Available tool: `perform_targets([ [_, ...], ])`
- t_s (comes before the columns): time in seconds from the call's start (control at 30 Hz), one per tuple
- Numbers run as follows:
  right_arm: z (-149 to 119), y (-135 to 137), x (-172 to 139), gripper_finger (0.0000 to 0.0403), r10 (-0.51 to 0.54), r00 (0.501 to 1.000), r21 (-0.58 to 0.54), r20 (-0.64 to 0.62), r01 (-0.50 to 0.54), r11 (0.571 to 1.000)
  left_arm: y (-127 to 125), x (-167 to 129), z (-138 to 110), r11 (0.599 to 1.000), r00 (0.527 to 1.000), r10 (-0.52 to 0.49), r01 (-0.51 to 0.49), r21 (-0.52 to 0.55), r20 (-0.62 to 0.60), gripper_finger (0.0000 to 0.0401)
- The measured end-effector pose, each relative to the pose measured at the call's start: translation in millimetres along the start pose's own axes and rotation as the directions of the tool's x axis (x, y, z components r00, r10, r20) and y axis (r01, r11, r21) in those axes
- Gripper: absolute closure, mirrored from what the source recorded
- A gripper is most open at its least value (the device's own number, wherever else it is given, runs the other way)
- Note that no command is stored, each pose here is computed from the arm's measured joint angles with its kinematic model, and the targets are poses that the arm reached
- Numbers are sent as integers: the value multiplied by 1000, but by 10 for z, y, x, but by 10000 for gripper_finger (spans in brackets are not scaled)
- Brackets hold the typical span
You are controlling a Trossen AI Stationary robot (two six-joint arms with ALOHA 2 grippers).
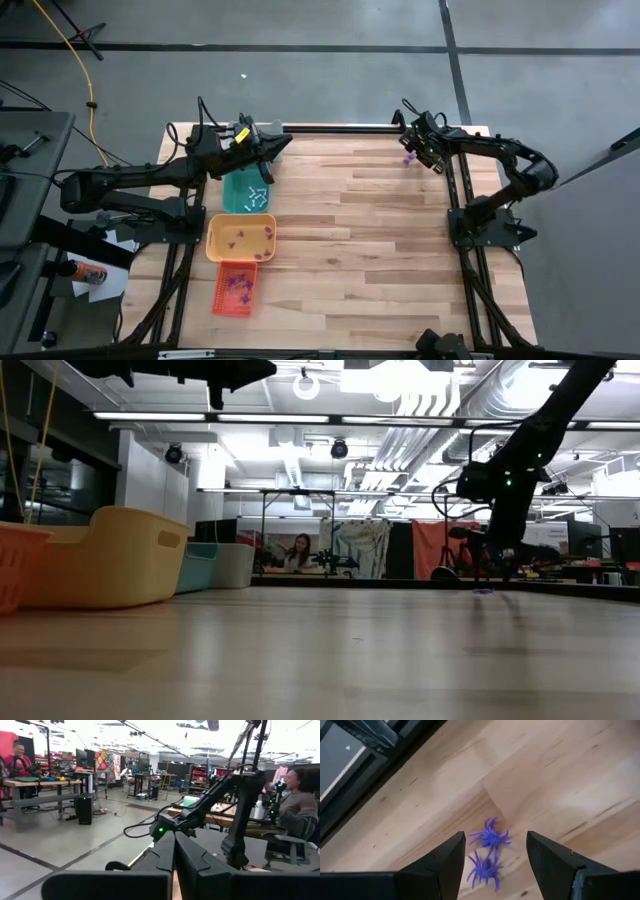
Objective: Sort Halloween decoration
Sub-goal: Put the purple spider toy in the orange bin
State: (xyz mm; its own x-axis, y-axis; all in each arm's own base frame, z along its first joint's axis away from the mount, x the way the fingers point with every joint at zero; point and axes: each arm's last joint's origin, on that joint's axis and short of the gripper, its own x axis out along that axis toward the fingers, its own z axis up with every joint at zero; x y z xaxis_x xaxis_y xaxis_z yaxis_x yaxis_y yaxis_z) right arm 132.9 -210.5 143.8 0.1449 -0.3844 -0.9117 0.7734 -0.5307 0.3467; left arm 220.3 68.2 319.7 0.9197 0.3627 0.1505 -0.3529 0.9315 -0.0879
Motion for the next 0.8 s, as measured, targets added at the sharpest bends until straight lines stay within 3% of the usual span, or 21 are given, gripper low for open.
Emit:
perform_targets([
  [0.2, 20, 85, 104, 199, -19, 1000, 62, 17, 18, 998, -3, 0, -1, 1000, 1000, -6, 6, 0, -1, 401],
  [0.4, 25, 184, 180, 219, -122, 993, 51, -4, 122, 991, -2, 0, -1, 1000, 1000, -6, 6, 0, -1, 401],
  [0.6, -114, 196, 299, 294, -232, 973, -17, -2, 232, 973, -7, 0, -13, 1000, 1000, -22, 22, 1, -15, 401],
  [0.8, -171, 185, 247, 389, -249, 968, -126, 27, 250, 960, -14, -1, -27, 999, 998, -50, 50, 1, -31, 401],
])
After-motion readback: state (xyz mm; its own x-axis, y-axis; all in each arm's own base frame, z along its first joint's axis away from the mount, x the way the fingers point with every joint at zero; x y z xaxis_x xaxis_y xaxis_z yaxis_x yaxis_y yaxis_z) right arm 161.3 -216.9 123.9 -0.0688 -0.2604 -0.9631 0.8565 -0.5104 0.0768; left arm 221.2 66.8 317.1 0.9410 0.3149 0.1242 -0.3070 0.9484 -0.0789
